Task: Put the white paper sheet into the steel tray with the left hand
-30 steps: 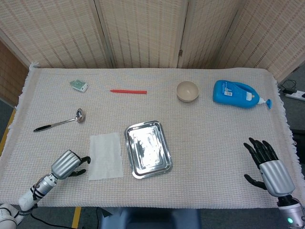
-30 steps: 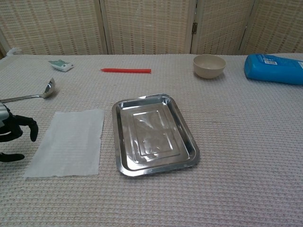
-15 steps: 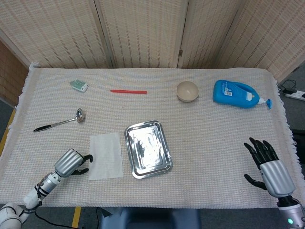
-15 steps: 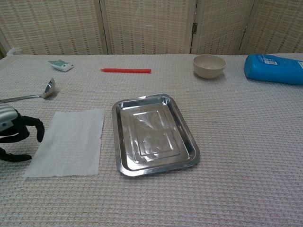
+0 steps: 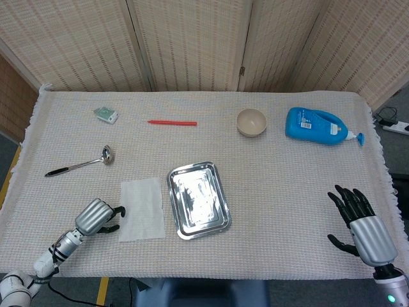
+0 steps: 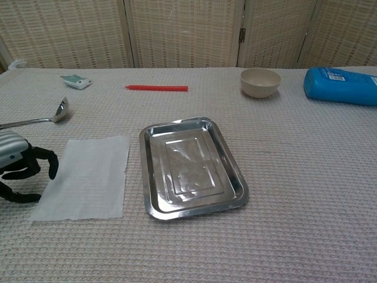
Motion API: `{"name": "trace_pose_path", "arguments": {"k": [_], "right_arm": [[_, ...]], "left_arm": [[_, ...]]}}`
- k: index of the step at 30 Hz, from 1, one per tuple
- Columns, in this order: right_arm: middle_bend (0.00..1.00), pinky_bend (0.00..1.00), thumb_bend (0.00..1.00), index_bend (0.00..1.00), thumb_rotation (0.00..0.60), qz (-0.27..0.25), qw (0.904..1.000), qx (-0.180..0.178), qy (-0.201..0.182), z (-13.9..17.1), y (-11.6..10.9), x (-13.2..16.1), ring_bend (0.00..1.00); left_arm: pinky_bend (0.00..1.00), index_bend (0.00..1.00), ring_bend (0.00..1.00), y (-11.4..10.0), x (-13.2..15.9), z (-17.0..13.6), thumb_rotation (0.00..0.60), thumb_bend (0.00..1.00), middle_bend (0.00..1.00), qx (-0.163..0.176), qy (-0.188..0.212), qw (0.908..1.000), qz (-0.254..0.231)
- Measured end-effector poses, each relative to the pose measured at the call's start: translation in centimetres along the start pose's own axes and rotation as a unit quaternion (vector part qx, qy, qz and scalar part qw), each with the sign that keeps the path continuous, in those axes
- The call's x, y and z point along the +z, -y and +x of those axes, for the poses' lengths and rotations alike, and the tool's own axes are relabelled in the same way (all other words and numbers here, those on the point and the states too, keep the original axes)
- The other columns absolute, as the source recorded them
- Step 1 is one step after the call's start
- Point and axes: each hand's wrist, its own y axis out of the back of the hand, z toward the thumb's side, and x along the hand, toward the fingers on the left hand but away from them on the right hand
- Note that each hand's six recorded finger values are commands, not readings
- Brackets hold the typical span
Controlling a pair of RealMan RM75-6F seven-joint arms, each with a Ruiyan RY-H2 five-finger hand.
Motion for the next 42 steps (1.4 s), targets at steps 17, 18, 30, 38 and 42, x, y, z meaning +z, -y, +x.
{"name": "trace_pose_path", "arguments": {"k": [17,18,30,38,42], "right_arm": [[0.00,0.00,0.24,0.00,0.600,-0.001,0.9998,-0.017,0.008,0.0,-0.8,-0.4,0.00],[0.00,0.00,0.24,0.00,0.600,-0.001,0.9998,-0.017,0.009,0.0,-0.8,-0.4,0.00],[0.00,0.00,0.24,0.00,0.600,-0.005,0.9998,-0.020,0.007,0.2,-1.1,-0.5,0.00],[0.00,0.00,0.24,0.00,0.600,-0.006,0.9997,-0.021,0.008,0.2,-1.2,-0.6,0.00],[0.00,0.00,0.24,0.00,0.600,-0.006,0.9998,-0.020,0.007,0.2,-1.2,-0.5,0.00]], "left_arm": [[1.00,0.52,1.00,0.7,1.5,1.4,0.600,0.25,1.00,0.021,-0.003,0.9988,-0.044],[1.00,0.52,1.00,0.6,1.5,1.5,0.600,0.25,1.00,0.026,-0.003,0.9986,-0.047],[1.00,0.54,1.00,1.7,3.0,2.6,0.600,0.50,1.00,0.024,0.001,0.9974,-0.068],[1.00,0.53,1.00,2.0,3.4,3.0,0.600,0.61,1.00,0.024,0.002,0.9976,-0.064],[1.00,0.53,1.00,1.8,3.5,3.0,0.600,0.62,1.00,0.029,0.005,0.9977,-0.062]]}}
